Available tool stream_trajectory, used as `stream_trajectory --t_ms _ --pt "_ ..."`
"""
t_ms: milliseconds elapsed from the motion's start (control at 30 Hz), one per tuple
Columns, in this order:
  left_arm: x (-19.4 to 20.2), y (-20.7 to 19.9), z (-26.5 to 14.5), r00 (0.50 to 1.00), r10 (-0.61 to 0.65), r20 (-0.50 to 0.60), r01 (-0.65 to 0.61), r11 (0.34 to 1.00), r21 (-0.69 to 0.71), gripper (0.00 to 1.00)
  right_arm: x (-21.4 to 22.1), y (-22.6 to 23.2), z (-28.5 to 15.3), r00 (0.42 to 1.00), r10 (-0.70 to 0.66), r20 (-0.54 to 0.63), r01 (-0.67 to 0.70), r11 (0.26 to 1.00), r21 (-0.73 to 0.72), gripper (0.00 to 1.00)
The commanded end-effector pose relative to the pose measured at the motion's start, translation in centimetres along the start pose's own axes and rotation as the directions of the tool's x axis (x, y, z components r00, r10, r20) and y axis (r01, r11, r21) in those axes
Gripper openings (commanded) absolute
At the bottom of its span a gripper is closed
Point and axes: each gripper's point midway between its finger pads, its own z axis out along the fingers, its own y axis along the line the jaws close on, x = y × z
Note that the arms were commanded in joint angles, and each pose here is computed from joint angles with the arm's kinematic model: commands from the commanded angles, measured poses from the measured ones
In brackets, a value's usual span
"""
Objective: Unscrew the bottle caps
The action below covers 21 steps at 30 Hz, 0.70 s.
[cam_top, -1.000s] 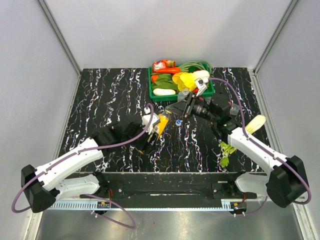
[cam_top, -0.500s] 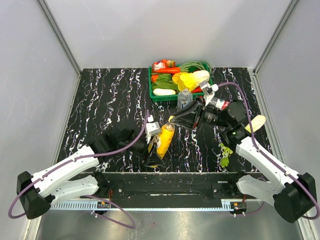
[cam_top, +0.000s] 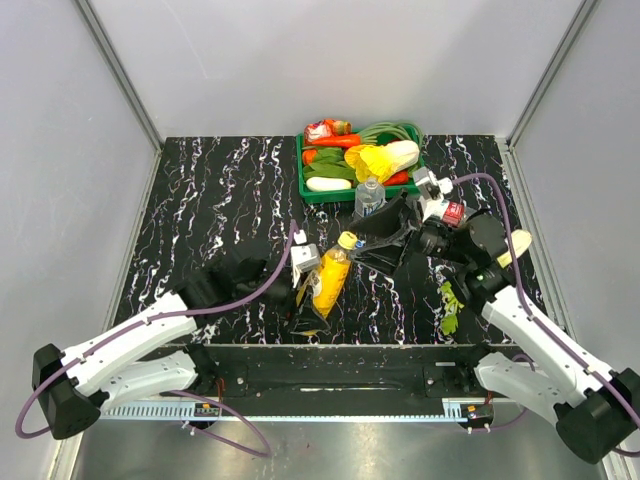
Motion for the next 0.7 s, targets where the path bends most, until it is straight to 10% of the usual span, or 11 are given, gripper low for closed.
stream_trajectory --t_ms 0,400,667 --pt "-1.6 1.5 -0.4 0.999 0.025 0.043 -0.021 0.994 -0.106 0.16 -2.9 -0.7 -0.4 0.992 -0.064 0.111 0.048 0.99 0.135 1.0" --pt "-2.1 7.2 -2.2 1.0 0.028 -0.002 -0.025 0.874 -0.485 0.15 -4.2 -5.9 -2.3 0.984 0.007 0.177 -0.091 0.877 0.471 0.99" --pt "-3.7 9.9 -4.6 0.993 0.117 -0.025 -0.094 0.634 -0.768 0.11 -2.8 -7.1 -1.0 0.977 0.138 0.16 -0.198 0.865 0.461 1.0"
